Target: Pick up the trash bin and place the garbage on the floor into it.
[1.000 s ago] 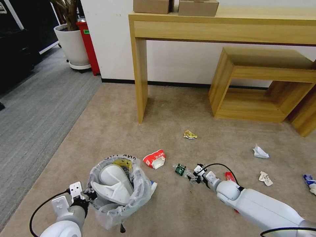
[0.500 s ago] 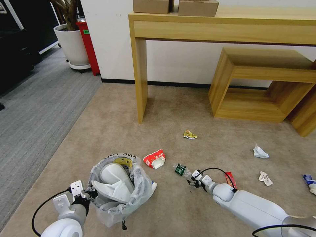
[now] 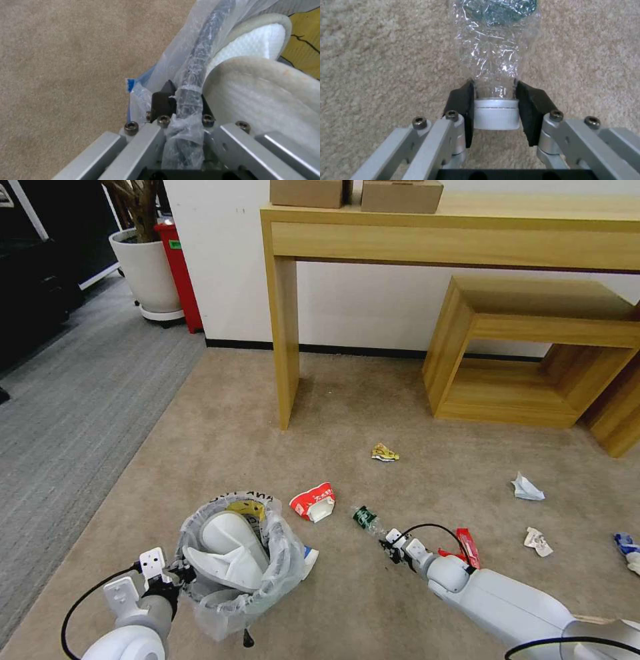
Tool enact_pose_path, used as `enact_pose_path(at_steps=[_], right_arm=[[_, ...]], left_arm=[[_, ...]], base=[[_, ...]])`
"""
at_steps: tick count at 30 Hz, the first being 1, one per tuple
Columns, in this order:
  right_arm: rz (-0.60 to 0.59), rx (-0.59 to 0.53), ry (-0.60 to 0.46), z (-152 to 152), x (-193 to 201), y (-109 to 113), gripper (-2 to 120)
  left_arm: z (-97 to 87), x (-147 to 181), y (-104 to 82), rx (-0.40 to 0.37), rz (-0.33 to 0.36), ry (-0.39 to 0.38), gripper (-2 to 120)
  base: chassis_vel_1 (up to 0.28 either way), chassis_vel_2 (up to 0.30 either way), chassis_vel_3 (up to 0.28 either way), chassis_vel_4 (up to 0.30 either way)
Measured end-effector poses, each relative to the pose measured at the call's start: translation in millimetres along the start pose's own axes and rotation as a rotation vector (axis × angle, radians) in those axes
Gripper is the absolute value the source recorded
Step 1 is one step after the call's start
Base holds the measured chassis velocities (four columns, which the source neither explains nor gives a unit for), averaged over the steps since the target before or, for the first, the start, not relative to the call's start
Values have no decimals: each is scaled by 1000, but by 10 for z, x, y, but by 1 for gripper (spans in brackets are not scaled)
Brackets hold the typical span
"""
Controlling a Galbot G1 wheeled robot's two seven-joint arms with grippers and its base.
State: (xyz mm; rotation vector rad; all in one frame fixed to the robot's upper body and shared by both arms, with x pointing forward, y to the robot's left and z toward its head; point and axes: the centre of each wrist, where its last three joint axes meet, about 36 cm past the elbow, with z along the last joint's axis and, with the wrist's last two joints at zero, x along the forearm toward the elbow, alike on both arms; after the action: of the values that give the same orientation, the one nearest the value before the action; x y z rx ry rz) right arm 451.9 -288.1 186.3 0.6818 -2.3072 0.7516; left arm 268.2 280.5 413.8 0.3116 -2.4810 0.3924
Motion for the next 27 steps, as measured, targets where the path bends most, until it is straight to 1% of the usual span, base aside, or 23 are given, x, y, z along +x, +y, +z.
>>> enact_pose_path(at_steps=[5, 7, 8, 9, 11, 12, 14, 15, 16, 19, 20, 22, 23, 24, 25, 27], right_arm=[[10, -16, -24, -20, 47, 8, 27], [21, -38, -55, -83, 109, -13, 27], [23, -56, -88, -153, 170, -35, 27], [23, -56, -88, -153, 170, -35, 27], [27, -102, -167, -339, 317, -98, 27], [27, -102, -167, -339, 317, -98, 27], [29, -129, -290, -510, 503, -198, 27], [29, -129, -360, -574, 616, -290, 27], [29, -129, -360, -574, 616, -290, 27], [-3, -98, -530, -712, 958, -542, 27], [-3, -98, -530, -712, 958, -542, 27], [-70, -53, -649, -827, 1112, -683, 27], [-70, -53, -649, -827, 1112, -683, 27], [-127, -24, -723, -924, 1194, -758, 27], [-149, -11, -755, -976, 1229, -792, 27], [-249, 35, -871, -1272, 1409, -886, 27]], left_arm=[[11, -35, 0, 1, -3, 3, 1], [19, -59, 4, 1, -6, 5, 1], [21, -69, 6, 0, -8, 6, 1], [21, -69, 6, 0, -8, 6, 1], [15, -83, 9, -3, -9, 5, 1], [15, -83, 9, -3, -9, 5, 1], [16, -94, 10, -4, -9, 6, 1], [22, -97, 8, -5, -10, 7, 1], [22, -97, 8, -5, -10, 7, 1], [39, -94, -9, -10, -8, 11, 1], [39, -94, -9, -10, -8, 11, 1], [39, -85, -32, -12, -3, 13, 1], [39, -85, -32, -12, -3, 13, 1], [32, -73, -50, -15, 2, 12, 1], [27, -66, -60, -16, 5, 11, 1], [3, -29, -104, -22, 18, 12, 1]], base=[[0, 0, 0, 0], [0, 0, 0, 0], [0, 0, 0, 0], [0, 0, 0, 0], [0, 0, 0, 0], [0, 0, 0, 0], [0, 0, 0, 0], [0, 0, 0, 0], [0, 0, 0, 0], [0, 0, 0, 0], [0, 0, 0, 0], [0, 0, 0, 0], [0, 0, 0, 0], [0, 0, 0, 0], [0, 0, 0, 0], [0, 0, 0, 0]])
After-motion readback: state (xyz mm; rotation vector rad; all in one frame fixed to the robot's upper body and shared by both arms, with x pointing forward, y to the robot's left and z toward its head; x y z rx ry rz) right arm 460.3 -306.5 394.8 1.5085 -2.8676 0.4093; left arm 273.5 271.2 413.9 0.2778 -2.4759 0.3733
